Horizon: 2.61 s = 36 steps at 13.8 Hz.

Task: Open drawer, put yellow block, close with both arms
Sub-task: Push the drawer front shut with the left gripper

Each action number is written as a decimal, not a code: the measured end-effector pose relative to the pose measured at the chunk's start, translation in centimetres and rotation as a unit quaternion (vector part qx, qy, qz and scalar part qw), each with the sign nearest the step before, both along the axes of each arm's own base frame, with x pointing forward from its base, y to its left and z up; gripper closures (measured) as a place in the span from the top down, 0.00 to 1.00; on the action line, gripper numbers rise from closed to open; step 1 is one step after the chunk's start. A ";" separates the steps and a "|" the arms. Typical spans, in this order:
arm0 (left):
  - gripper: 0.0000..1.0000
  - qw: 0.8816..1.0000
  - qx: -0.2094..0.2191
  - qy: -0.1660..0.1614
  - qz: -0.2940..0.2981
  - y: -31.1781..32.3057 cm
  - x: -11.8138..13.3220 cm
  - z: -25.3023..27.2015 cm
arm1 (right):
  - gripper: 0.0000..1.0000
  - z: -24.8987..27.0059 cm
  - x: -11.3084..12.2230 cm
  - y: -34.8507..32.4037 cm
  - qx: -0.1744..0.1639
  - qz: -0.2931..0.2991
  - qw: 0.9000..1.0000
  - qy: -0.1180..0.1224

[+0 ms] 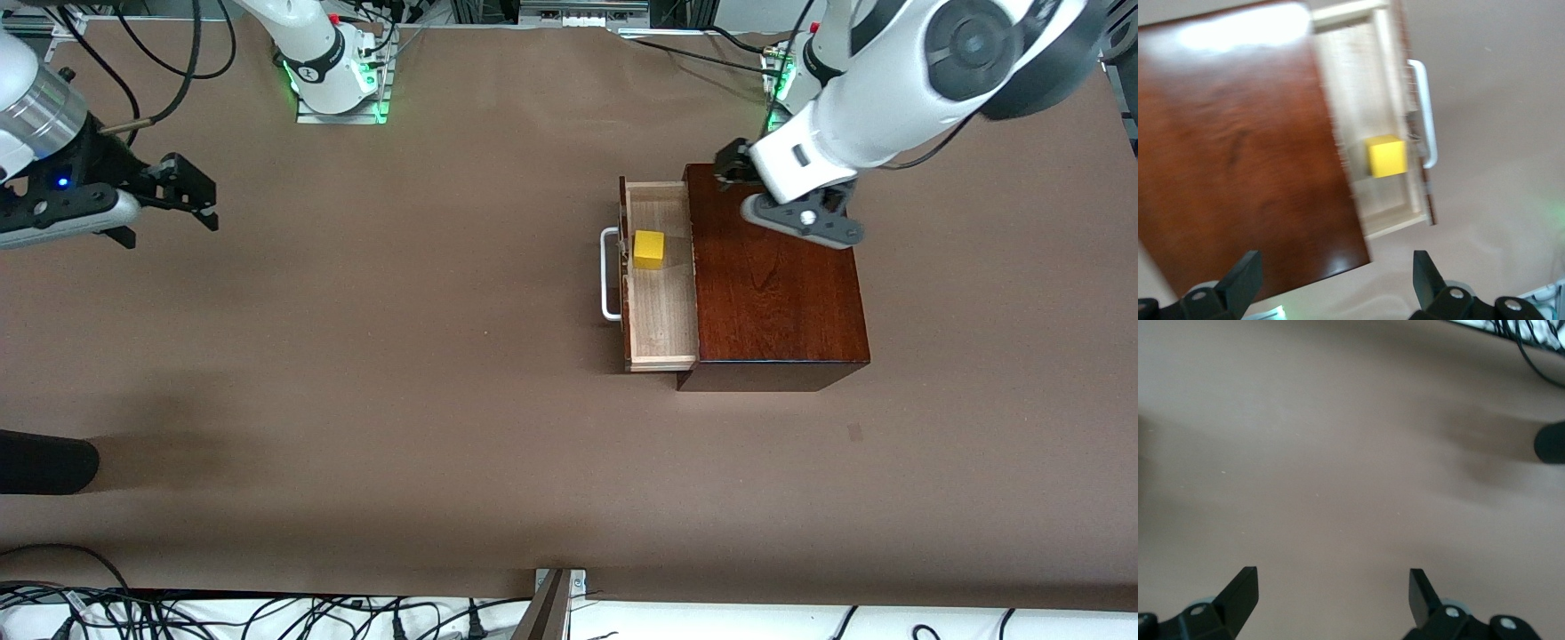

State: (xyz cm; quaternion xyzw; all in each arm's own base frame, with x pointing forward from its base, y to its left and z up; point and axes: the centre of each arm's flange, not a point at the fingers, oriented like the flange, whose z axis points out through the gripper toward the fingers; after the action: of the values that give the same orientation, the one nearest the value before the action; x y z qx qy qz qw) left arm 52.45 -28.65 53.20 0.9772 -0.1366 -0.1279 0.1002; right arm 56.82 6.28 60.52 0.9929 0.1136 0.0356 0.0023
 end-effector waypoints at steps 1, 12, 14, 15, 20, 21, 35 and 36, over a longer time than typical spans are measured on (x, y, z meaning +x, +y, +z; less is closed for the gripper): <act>1.00 1.000 -0.013 0.001 -0.020 -2.7 0.3 -0.9 | 1.00 -0.7 0.2 -0.4 0.000 -0.006 1.000 0.003; 1.00 0.889 -0.074 -0.156 -0.425 -23.7 -2.2 -17.7 | 1.00 -2.3 1.4 -0.6 -0.004 -0.018 1.000 0.005; 1.00 0.851 -0.058 -0.153 -0.499 -25.0 -3.4 -21.0 | 1.00 -3.2 1.3 -0.6 -0.008 -0.023 0.999 0.024; 1.00 0.836 -0.059 -0.147 -0.525 -25.0 -3.5 -22.2 | 1.00 -3.4 1.3 -0.6 -0.010 -0.023 0.999 0.029; 1.00 0.791 -0.058 -0.109 -0.600 -21.9 -1.9 -24.7 | 1.00 -3.1 1.4 -0.5 -0.011 -0.024 0.999 0.026; 1.00 0.791 -0.050 -0.095 -0.603 -21.1 -1.7 -25.0 | 1.00 -2.8 1.4 -0.5 -0.010 -0.024 0.999 0.022; 1.00 0.808 -0.003 0.029 -0.588 -13.0 1.1 -25.9 | 1.00 -2.5 1.4 -0.1 -0.008 -0.032 0.999 0.023; 1.00 0.808 -0.003 0.029 -0.588 -13.0 1.1 -25.8 | 1.00 -2.5 1.4 0.1 -0.008 -0.037 0.999 0.023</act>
State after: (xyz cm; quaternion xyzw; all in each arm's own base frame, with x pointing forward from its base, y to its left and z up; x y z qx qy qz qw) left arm 53.59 -41.65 27.35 0.7055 -0.6827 -0.1898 0.0121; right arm 58.21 6.33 58.04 0.9969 0.0773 0.0120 0.0086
